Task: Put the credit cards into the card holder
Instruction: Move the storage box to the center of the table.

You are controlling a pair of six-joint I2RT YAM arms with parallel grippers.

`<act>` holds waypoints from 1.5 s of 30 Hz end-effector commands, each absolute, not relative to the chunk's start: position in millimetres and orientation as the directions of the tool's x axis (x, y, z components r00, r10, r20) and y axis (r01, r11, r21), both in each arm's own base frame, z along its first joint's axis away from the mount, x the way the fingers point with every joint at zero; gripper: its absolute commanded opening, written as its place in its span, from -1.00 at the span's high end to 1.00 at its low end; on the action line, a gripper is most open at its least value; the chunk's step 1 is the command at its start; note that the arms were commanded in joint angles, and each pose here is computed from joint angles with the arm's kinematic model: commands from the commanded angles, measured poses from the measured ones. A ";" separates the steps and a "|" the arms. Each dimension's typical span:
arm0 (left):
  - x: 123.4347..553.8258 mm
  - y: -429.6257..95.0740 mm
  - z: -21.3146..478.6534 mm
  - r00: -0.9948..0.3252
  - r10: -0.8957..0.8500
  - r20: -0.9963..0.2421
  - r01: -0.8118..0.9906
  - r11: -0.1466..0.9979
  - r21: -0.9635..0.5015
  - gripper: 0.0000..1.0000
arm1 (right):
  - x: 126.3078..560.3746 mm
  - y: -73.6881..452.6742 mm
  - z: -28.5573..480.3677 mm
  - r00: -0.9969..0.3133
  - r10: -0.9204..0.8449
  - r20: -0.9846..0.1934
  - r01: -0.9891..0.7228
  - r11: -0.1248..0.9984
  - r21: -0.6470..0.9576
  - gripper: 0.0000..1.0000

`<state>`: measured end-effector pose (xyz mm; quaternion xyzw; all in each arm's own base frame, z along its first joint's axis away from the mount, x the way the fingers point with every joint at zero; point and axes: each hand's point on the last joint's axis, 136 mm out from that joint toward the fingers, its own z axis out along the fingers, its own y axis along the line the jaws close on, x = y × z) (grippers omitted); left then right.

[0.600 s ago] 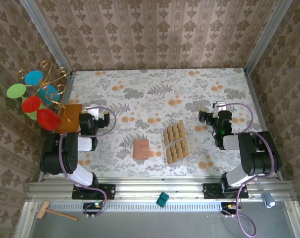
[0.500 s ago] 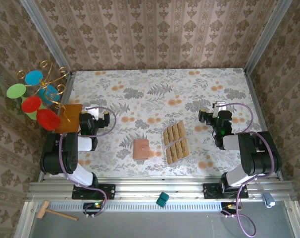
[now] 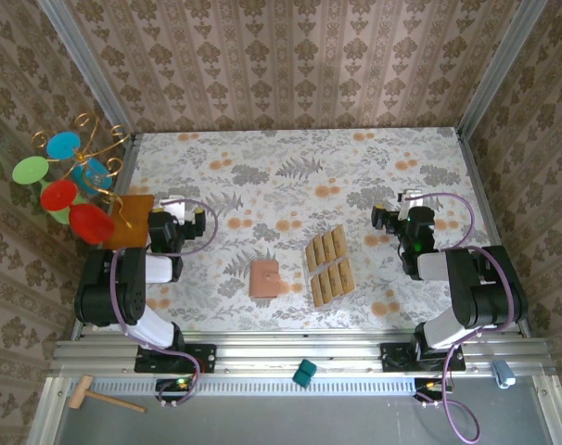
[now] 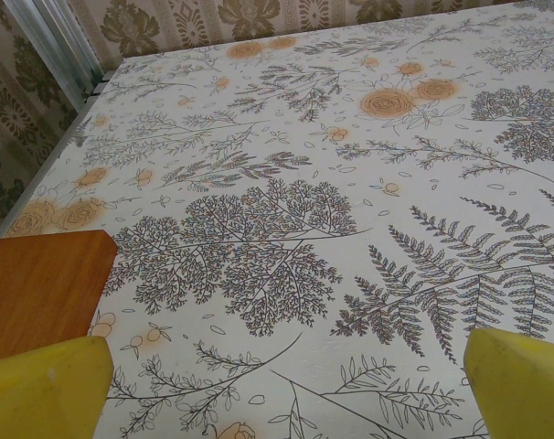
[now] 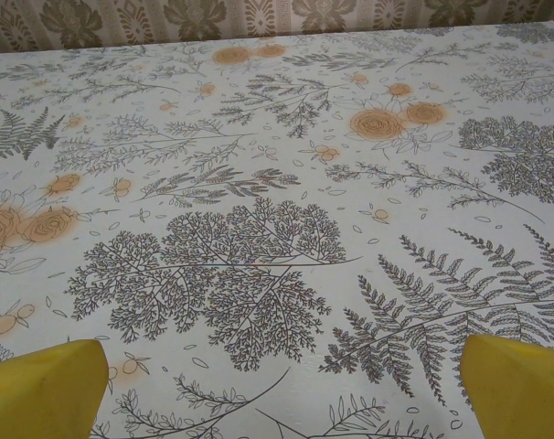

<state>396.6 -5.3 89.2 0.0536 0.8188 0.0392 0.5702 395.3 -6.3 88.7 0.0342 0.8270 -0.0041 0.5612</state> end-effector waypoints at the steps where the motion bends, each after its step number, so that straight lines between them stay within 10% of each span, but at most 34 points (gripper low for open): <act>1: 401.9 -3.0 94.4 -0.338 0.110 -0.935 0.027 0.994 0.107 -1.00 | 401.3 -5.2 96.0 -0.354 0.040 -0.934 0.049 0.999 0.024 -1.00; 21: 403.8 0.5 116.0 -0.366 0.108 -0.924 0.004 0.993 0.115 -1.00 | 389.0 -32.5 141.7 -0.351 0.106 -0.930 0.221 0.975 0.028 -1.00; 28: 399.9 9.9 148.3 -0.426 0.030 -0.904 -0.097 0.992 0.079 -1.00 | 359.0 -61.6 181.8 -0.335 0.467 -0.818 0.537 0.808 0.241 -1.00; 35: 379.9 -28.7 183.0 -0.513 -0.118 -0.850 -0.117 0.991 -0.067 -1.00 | 349.1 14.8 200.4 -0.553 0.474 -0.686 0.244 0.879 0.410 -0.82; 45: 325.1 -121.5 167.3 -0.641 -0.055 -0.766 0.090 0.985 -0.146 -1.00 | 233.1 82.8 161.0 -0.818 0.207 -0.537 0.090 0.968 0.235 -0.77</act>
